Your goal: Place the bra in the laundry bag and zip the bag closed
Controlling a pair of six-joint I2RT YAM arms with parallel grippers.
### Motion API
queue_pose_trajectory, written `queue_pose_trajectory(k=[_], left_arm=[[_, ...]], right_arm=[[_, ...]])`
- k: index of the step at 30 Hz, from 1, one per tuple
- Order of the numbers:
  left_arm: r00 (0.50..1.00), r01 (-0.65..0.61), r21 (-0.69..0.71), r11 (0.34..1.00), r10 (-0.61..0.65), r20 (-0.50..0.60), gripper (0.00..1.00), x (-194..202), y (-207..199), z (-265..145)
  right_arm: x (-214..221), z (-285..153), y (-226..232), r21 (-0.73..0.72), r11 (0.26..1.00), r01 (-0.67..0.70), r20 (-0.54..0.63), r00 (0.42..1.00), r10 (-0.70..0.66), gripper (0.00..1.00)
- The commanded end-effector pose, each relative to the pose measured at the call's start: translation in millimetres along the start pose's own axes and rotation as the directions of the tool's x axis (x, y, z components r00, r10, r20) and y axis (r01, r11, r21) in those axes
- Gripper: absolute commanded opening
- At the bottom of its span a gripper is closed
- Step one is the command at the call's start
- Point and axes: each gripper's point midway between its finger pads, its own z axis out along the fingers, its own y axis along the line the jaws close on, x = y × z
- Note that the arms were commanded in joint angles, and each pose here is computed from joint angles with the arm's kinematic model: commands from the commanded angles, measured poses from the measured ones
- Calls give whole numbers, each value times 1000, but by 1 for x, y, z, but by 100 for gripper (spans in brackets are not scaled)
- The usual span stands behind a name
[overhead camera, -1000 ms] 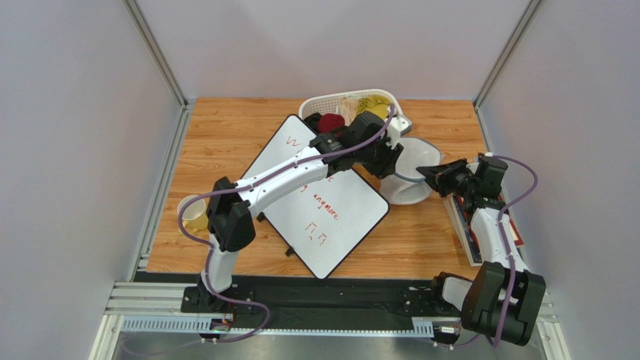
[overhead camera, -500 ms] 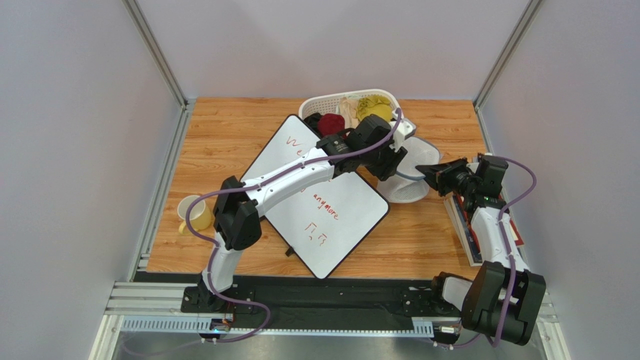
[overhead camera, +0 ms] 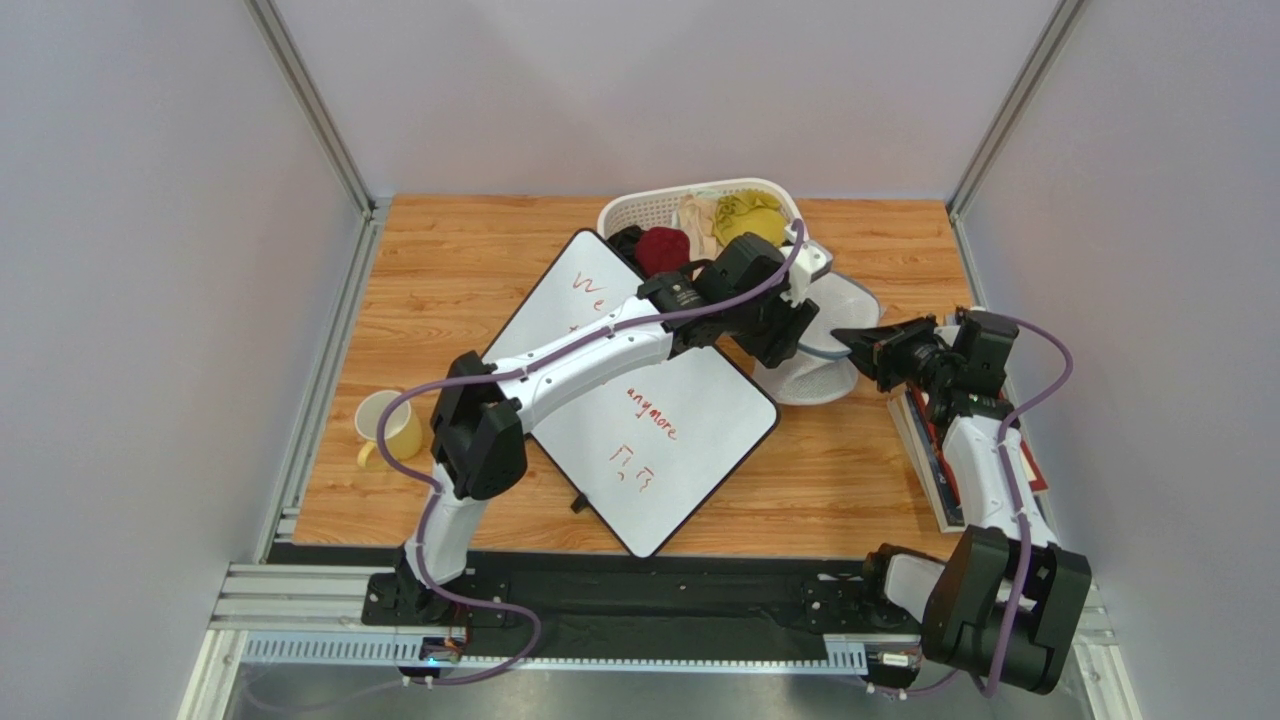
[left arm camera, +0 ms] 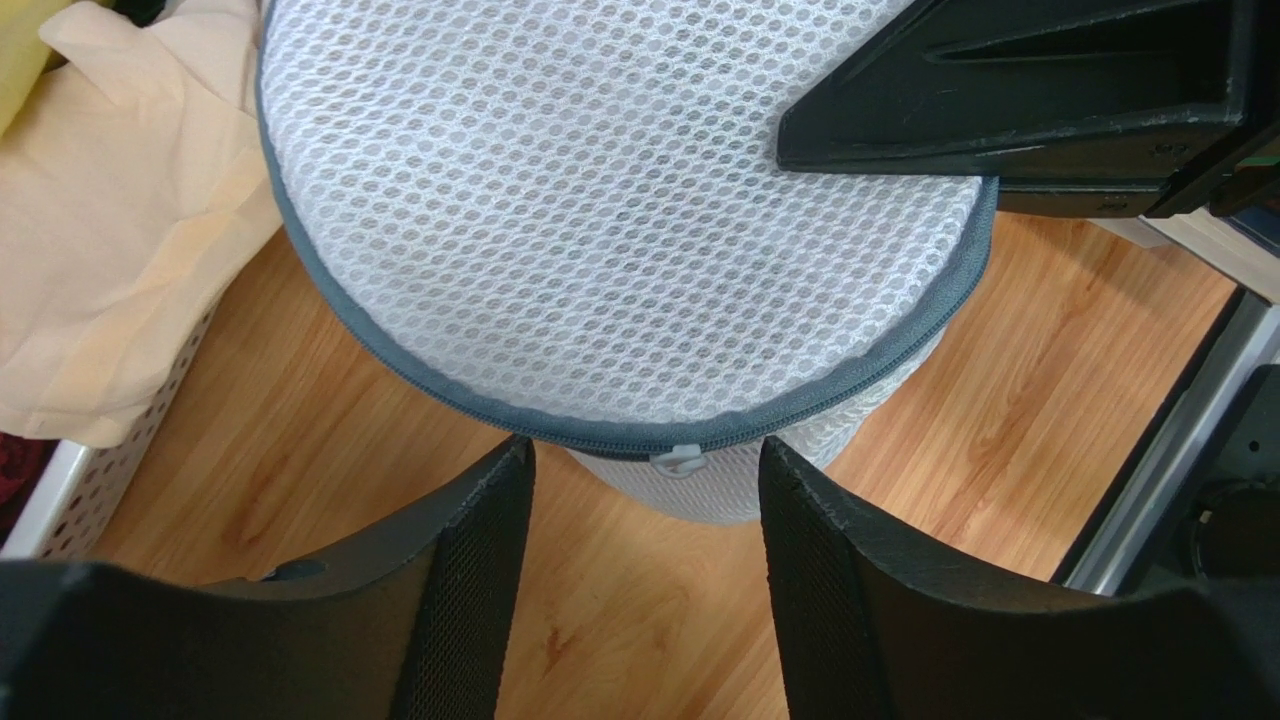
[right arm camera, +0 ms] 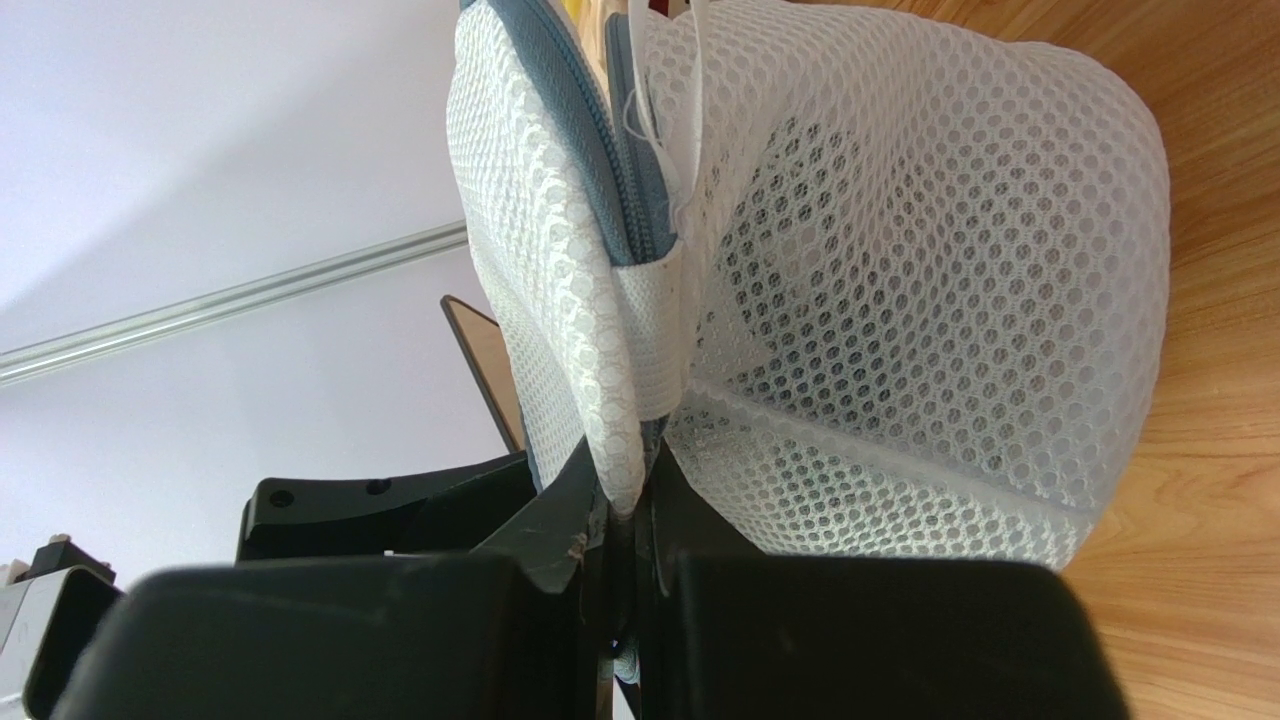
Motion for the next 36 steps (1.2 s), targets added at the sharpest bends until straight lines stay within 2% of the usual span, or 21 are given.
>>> queue_pose_trajectory(k=[1, 7, 8, 10, 11, 13, 14, 15, 22, 28, 30, 33, 36], left_arm=[[998, 7, 42, 999, -10, 70, 61, -23, -11, 0], [997, -9, -11, 1000, 10, 82, 45, -29, -2, 2], [997, -13, -21, 1000, 15, 81, 37, -29, 0, 1], [997, -16, -56, 998, 21, 80, 29, -30, 6, 0], [996, -16, -65, 998, 22, 82, 20, -31, 8, 0], [996, -21, -97, 995, 29, 87, 12, -33, 14, -3], [996, -21, -108, 994, 30, 87, 2, -33, 15, -4], [996, -19, -125, 992, 30, 85, 0, -32, 19, -4], [998, -24, -167, 986, 34, 55, 0, -21, 39, -16], [996, -73, -82, 994, 77, 47, 0, -12, 34, -24], [995, -91, -67, 994, 93, 37, 0, -8, 32, -25], [995, -95, 59, 994, 92, 49, 0, -9, 10, -24], [995, -71, 254, 965, 50, 87, 0, -15, -27, -23]], right_arm=[[5, -10, 27, -88, 995, 36, -16, 999, -38, 0], [13, -13, 26, -102, 994, 41, -48, 998, -46, 0], [16, -14, 23, -101, 994, 40, -53, 998, -46, 0], [20, -16, 21, -102, 994, 41, -63, 997, -48, 0], [22, -18, 21, -106, 993, 47, -62, 997, -54, 0], [25, -19, 18, -102, 993, 52, -75, 995, -60, 0], [28, -21, 18, -104, 993, 59, -80, 995, -67, 0], [29, -22, 18, -106, 992, 66, -82, 994, -75, 0], [25, -32, 12, -58, 983, 176, -85, 980, -181, 0], [18, -34, 8, -9, 966, 258, -77, 963, -258, 0], [13, -35, 13, 3, 945, 327, -69, 943, -326, 0], [12, -32, 17, 35, 924, 381, -96, 922, -376, 0], [6, -24, 18, 65, 907, 416, -119, 906, -407, 2]])
